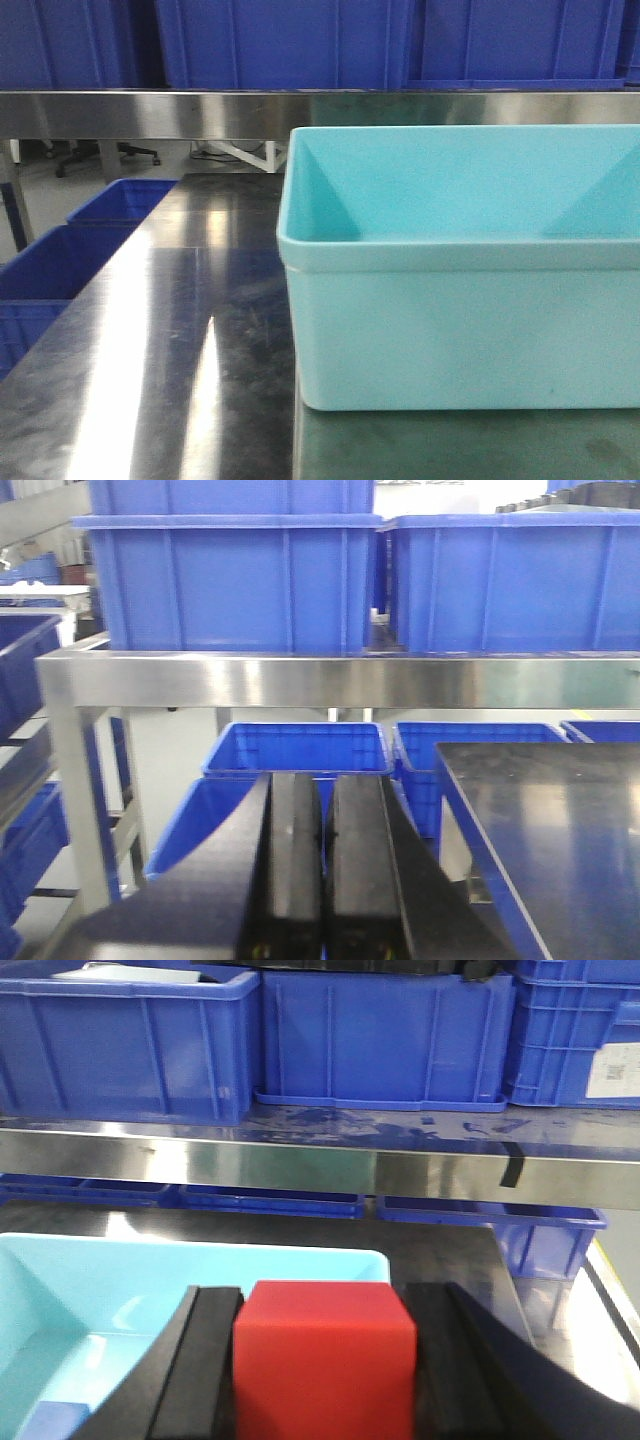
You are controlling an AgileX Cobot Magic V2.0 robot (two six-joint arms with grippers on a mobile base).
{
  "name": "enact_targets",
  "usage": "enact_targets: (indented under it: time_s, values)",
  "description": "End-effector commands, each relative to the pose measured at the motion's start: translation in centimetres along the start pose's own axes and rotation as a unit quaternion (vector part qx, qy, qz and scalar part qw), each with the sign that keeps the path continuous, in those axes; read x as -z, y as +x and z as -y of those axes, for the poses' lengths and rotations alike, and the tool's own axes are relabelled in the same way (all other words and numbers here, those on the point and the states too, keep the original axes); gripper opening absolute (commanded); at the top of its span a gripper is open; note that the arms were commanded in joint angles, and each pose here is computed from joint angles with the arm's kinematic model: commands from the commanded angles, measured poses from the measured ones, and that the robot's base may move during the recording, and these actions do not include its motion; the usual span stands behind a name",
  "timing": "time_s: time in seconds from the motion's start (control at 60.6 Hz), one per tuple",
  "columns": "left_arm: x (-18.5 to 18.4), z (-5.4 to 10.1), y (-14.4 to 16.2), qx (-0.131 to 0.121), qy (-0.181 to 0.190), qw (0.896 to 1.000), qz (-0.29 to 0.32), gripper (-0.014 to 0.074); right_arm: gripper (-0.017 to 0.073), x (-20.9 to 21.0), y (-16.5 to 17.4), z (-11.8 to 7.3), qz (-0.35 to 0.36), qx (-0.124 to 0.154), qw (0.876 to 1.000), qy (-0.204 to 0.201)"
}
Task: Pick red cube and place on left shelf
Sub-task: 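Turn the base away from the table holding the cube in the right gripper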
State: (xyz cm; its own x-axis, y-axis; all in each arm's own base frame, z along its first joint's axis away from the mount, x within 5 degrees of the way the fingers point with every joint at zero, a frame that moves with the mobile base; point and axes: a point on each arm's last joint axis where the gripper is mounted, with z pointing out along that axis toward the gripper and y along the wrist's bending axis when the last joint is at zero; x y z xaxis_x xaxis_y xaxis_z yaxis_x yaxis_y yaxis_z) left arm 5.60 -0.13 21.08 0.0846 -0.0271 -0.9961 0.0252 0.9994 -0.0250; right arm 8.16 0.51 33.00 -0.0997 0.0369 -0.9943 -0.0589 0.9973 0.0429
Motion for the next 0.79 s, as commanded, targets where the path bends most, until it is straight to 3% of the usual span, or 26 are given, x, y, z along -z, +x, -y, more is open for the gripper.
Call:
enact_targets:
  time_s: [0.0, 0.776]
  values:
    - [0.11, 0.02, -0.04, 0.000, 0.003, 0.999, 0.038, 0.0101, 0.0053, 0.20, -1.68, -0.04, 0.056, 0.008, 0.998, 0.000]
    - [0.11, 0.02, -0.04, 0.000, 0.003, 0.999, 0.038, 0.0101, 0.0053, 0.19, -1.67, -0.04, 0.056, 0.008, 0.998, 0.000]
